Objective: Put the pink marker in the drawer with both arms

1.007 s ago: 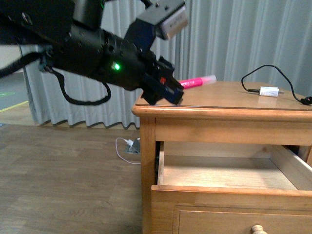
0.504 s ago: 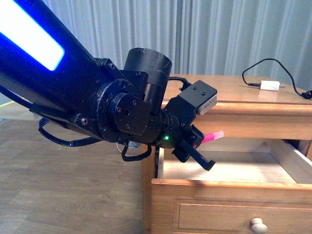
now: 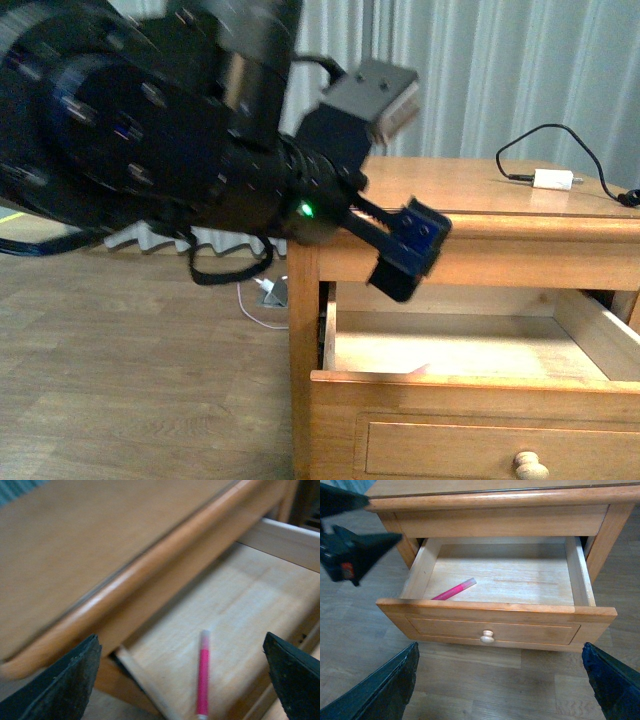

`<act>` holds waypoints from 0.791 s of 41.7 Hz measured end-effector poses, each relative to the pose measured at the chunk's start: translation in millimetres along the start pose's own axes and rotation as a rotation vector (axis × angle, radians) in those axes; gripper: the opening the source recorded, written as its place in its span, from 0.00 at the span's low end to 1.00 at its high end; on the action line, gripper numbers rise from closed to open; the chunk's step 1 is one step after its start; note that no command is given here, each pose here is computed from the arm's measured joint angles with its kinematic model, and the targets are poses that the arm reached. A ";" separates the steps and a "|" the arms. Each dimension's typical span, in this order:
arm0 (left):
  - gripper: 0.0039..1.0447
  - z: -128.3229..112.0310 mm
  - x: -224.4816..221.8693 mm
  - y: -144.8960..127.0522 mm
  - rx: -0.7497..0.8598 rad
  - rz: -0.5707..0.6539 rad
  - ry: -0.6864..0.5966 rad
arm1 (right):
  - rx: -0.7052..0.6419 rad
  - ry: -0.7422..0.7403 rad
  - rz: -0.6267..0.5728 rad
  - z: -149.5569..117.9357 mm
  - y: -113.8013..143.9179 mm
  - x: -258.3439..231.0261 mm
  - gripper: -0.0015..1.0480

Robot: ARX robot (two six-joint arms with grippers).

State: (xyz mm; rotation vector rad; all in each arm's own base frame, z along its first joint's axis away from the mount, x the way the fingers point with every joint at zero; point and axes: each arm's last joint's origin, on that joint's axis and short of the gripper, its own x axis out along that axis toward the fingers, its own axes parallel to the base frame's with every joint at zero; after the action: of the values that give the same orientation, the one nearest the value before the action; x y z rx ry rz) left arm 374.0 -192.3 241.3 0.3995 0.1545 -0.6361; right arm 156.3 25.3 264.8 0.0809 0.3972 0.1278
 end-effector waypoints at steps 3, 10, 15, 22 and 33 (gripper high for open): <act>0.95 8.5 -24.3 11.2 -0.022 0.076 -0.015 | 0.000 0.000 0.000 0.0 0.0 0.0 0.92; 0.94 17.0 -85.2 36.9 -0.083 0.207 -0.066 | 0.000 0.000 0.000 0.0 0.0 0.0 0.92; 0.94 18.9 -137.2 54.8 -0.140 0.288 -0.125 | 0.000 0.000 0.000 0.0 0.0 0.0 0.92; 0.94 7.2 -217.4 62.6 -0.232 0.358 -0.183 | 0.000 0.000 0.000 0.0 0.0 0.0 0.92; 0.94 -73.0 -301.5 32.1 -0.431 0.544 -0.086 | 0.000 0.000 0.000 0.0 0.0 0.0 0.92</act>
State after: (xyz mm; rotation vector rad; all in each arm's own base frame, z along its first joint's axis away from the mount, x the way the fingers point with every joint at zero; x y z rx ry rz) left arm 152.0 25.6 263.4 -0.0113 0.0908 -0.0738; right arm 156.3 25.3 264.8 0.0809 0.3972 0.1278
